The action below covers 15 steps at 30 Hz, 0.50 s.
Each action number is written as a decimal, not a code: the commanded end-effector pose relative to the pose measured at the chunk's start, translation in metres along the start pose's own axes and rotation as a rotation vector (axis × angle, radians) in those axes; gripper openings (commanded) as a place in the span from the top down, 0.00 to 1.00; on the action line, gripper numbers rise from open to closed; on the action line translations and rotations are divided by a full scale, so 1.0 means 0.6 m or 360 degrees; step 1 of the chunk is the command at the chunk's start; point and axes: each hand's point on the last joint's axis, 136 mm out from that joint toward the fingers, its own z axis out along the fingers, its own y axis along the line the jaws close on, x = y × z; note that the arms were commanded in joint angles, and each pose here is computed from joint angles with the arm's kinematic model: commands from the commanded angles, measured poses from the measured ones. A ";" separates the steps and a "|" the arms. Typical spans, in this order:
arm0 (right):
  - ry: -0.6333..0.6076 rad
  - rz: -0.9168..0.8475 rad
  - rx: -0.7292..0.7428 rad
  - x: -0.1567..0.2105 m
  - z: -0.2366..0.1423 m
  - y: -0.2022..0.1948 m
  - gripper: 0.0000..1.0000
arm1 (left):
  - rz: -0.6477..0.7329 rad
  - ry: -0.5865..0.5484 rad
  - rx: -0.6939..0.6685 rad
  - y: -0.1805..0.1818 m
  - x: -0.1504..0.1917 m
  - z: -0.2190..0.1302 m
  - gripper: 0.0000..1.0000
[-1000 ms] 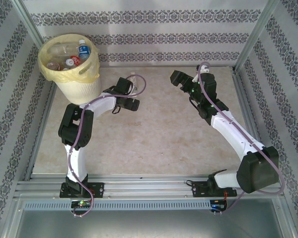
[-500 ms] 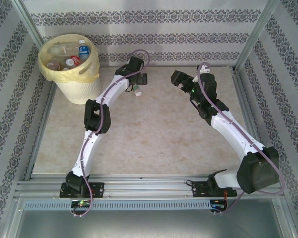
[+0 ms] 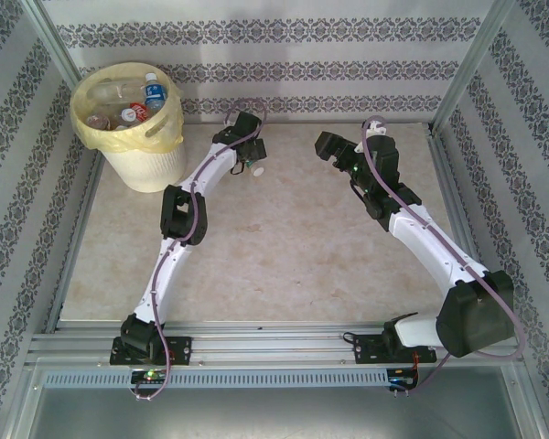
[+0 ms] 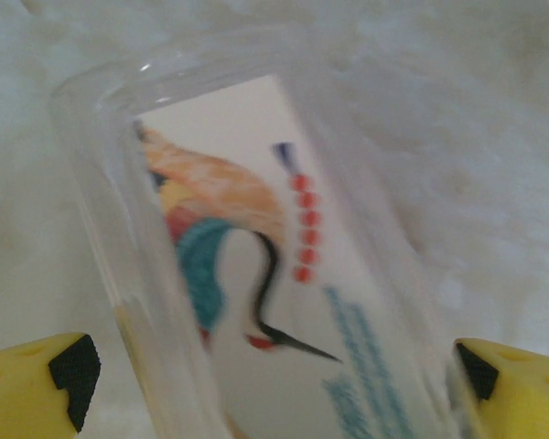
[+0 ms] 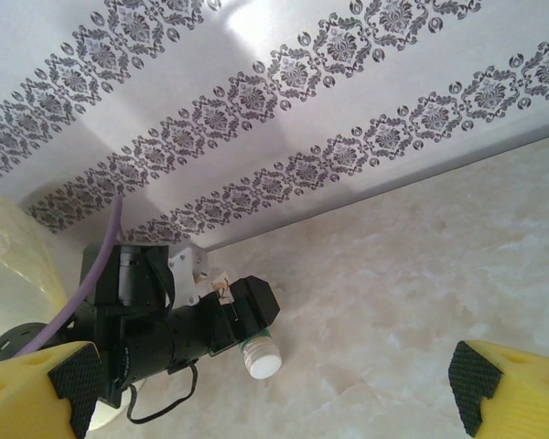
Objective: Put the plastic bottles in the bin
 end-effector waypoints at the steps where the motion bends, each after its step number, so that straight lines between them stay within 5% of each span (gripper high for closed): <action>1: -0.0042 -0.0038 0.0039 -0.010 -0.011 -0.006 0.02 | -0.0122 -0.0016 0.0030 0.019 -0.016 0.030 0.09; 8: -0.0043 -0.0037 0.0031 -0.014 -0.008 -0.002 0.02 | 0.0009 -0.0018 0.0190 -0.010 -0.037 -0.004 0.35; 15: -0.0060 -0.0023 0.0010 -0.017 -0.012 0.001 0.02 | 0.0225 -0.0073 0.0255 -0.014 -0.064 -0.149 0.51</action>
